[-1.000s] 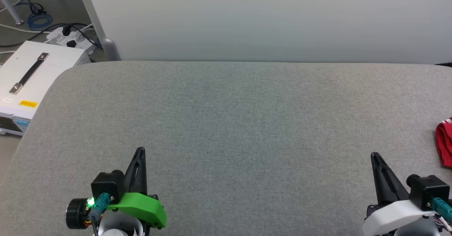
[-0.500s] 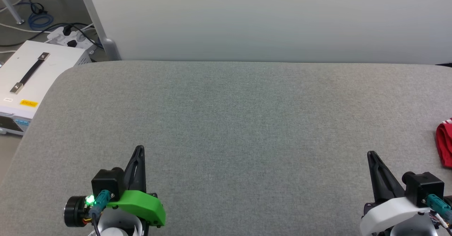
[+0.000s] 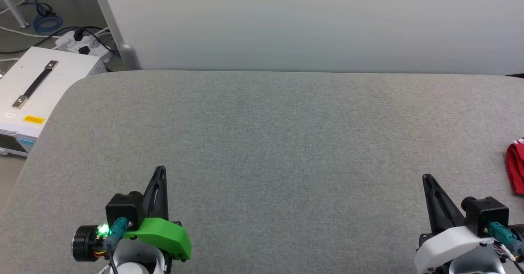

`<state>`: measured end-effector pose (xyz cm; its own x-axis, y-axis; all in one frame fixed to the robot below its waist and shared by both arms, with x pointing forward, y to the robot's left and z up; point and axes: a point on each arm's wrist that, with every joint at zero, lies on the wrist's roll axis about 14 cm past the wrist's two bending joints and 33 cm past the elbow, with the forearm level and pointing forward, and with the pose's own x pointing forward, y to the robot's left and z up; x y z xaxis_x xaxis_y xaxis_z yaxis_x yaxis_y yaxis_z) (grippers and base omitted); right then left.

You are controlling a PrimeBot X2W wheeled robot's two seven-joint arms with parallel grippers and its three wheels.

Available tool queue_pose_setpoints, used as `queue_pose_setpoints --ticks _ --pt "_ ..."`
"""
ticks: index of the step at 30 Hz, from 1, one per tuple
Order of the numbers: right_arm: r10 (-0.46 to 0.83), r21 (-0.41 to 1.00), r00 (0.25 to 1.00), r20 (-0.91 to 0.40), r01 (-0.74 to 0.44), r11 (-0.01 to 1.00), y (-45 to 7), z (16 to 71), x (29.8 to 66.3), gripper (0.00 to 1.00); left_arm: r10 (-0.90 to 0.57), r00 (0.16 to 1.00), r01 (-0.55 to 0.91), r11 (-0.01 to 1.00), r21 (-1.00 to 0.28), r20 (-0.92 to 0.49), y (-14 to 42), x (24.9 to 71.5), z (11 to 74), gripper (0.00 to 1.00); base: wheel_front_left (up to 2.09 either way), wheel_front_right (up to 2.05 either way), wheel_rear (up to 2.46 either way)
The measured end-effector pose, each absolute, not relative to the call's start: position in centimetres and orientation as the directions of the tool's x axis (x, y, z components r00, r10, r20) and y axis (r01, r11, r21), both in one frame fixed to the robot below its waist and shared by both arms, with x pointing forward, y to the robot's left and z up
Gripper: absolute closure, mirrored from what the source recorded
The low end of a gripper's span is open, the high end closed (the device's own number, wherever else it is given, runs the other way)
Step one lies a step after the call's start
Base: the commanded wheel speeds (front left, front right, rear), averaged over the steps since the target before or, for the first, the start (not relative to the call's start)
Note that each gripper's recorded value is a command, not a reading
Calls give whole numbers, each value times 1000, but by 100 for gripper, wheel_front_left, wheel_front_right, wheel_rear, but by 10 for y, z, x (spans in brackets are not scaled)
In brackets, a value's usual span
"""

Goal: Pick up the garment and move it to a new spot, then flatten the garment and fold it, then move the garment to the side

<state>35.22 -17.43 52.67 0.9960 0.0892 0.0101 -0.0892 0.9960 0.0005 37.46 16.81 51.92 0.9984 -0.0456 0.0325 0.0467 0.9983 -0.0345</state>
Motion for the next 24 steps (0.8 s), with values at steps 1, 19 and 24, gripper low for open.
queue_pose_setpoints --ticks 1,19,24 --pt "90 1 996 10 -90 996 -174 527 352 100 -44 998 46 998 -33 33 168 375 519 100 0 0 0" --pt "102 -14 995 0 -102 995 -170 525 358 100 -38 999 38 999 -5 29 170 375 524 100 0 0 0" --pt "105 -17 994 1 -105 994 -169 526 359 100 -31 999 31 1000 5 26 172 375 525 100 0 0 0"
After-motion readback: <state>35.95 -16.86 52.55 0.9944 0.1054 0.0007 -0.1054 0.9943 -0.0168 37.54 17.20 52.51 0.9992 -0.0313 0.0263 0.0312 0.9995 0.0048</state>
